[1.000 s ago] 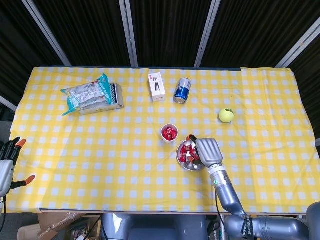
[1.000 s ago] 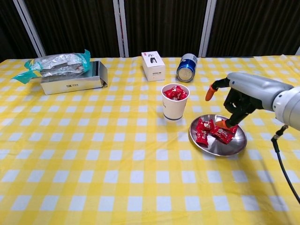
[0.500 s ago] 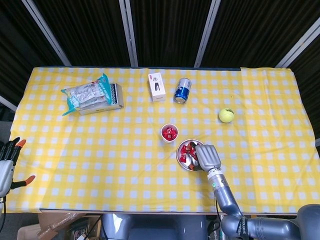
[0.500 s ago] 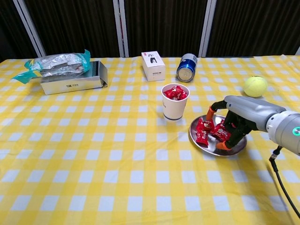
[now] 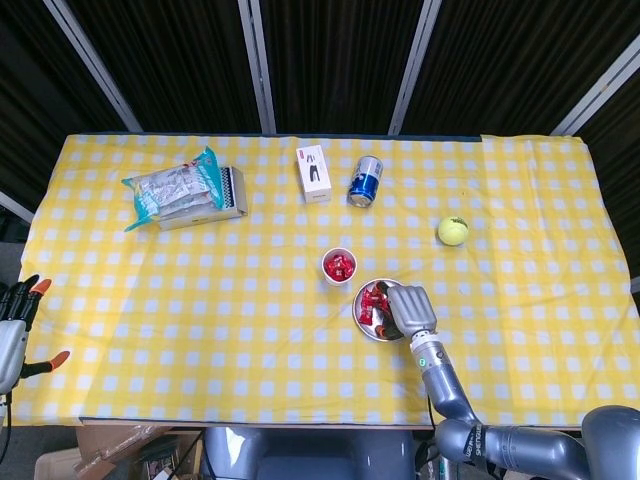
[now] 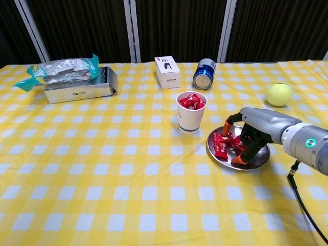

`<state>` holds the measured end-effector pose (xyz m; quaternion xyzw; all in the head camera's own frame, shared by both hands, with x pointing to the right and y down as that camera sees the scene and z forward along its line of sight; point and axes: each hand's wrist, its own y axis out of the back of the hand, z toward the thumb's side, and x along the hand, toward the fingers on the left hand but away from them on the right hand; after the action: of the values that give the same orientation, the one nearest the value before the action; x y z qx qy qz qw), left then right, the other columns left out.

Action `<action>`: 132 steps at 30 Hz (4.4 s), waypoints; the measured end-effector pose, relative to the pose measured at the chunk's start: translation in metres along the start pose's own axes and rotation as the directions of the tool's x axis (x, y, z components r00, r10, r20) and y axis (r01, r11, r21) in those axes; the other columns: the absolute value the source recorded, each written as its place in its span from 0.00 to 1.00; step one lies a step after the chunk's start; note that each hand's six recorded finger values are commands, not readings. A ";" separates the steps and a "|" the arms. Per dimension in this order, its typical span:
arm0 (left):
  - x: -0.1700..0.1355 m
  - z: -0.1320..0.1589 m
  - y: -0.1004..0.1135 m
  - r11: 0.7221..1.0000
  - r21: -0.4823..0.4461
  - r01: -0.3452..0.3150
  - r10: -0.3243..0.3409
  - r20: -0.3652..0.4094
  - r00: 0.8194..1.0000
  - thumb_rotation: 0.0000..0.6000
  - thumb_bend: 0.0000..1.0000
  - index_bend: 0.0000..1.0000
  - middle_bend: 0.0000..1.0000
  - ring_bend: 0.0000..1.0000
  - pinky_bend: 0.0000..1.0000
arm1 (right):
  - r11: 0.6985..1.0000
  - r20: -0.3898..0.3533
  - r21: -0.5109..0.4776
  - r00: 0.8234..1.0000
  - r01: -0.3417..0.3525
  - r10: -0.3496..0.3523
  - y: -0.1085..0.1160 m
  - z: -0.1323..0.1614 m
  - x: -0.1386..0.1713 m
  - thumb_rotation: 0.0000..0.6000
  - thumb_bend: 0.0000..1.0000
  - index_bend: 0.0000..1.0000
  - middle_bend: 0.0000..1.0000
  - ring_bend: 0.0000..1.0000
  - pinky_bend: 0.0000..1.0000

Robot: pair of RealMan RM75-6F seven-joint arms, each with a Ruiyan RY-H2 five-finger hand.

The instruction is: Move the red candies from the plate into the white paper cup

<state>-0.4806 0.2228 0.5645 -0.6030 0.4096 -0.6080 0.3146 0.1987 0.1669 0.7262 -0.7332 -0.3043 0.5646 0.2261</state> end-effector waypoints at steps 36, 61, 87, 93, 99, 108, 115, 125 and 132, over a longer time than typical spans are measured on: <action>0.000 0.000 0.001 1.000 -0.002 0.000 0.000 0.000 1.000 1.00 0.07 0.00 0.00 0.00 0.00 | 0.995 -0.019 -0.071 0.998 0.065 -0.066 0.023 0.002 -0.002 1.00 0.58 0.67 0.87 0.85 0.95; 0.002 0.001 -0.001 1.000 -0.014 0.012 -0.012 0.000 1.000 1.00 0.07 0.00 0.00 0.00 0.00 | 0.978 -0.115 -0.123 0.976 0.168 -0.183 0.092 0.059 -0.010 1.00 0.58 0.67 0.87 0.85 0.95; 0.001 -0.001 0.001 1.000 -0.023 0.019 -0.019 -0.010 1.000 1.00 0.07 0.00 0.00 0.00 0.00 | 0.985 -0.092 -0.080 0.983 0.151 -0.158 0.069 0.070 -0.039 1.00 0.43 0.39 0.86 0.85 0.95; 0.001 -0.001 0.001 1.000 -0.024 0.017 -0.017 -0.008 1.000 1.00 0.07 0.00 0.00 0.00 0.00 | 0.986 -0.093 -0.077 0.983 0.150 -0.157 0.066 0.070 -0.038 1.00 0.42 0.37 0.87 0.85 0.95; 0.001 -0.001 0.001 1.000 -0.025 0.017 -0.017 -0.006 1.000 1.00 0.07 0.00 0.00 0.00 0.00 | 0.985 -0.097 -0.075 0.982 0.153 -0.160 0.067 0.070 -0.034 1.00 0.41 0.32 0.86 0.85 0.95; 0.000 0.000 0.002 1.000 -0.021 0.009 -0.009 0.000 1.000 1.00 0.07 0.00 0.00 0.00 0.00 | 0.982 -0.108 -0.092 0.978 0.168 -0.177 0.075 0.065 -0.016 1.00 0.40 0.30 0.87 0.85 0.95; 0.000 0.001 0.005 1.000 -0.026 -0.016 0.016 0.006 1.000 1.00 0.07 0.00 0.00 0.00 0.00 | 0.970 -0.124 -0.085 0.964 0.228 -0.237 0.091 0.046 0.016 1.00 0.40 0.29 0.84 0.81 0.88; -0.004 0.001 0.010 0.998 -0.026 -0.062 0.063 0.025 0.998 1.00 0.07 0.00 0.00 0.00 0.00 | 0.947 -0.091 0.028 0.944 0.320 -0.316 0.112 -0.020 0.068 1.00 0.34 0.02 0.15 0.06 0.18; -0.008 0.002 0.015 0.992 0.006 -0.124 0.123 0.046 0.991 1.00 0.06 0.00 0.00 0.00 0.00 | 0.921 -0.014 0.190 0.939 0.341 -0.344 0.115 -0.088 0.130 1.00 0.28 0.00 0.00 0.00 0.00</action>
<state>-0.4794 0.2225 0.5472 -0.5886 0.4361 -0.5755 0.3636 0.3290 0.1777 0.5817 -0.6383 -0.3748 0.5498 0.3871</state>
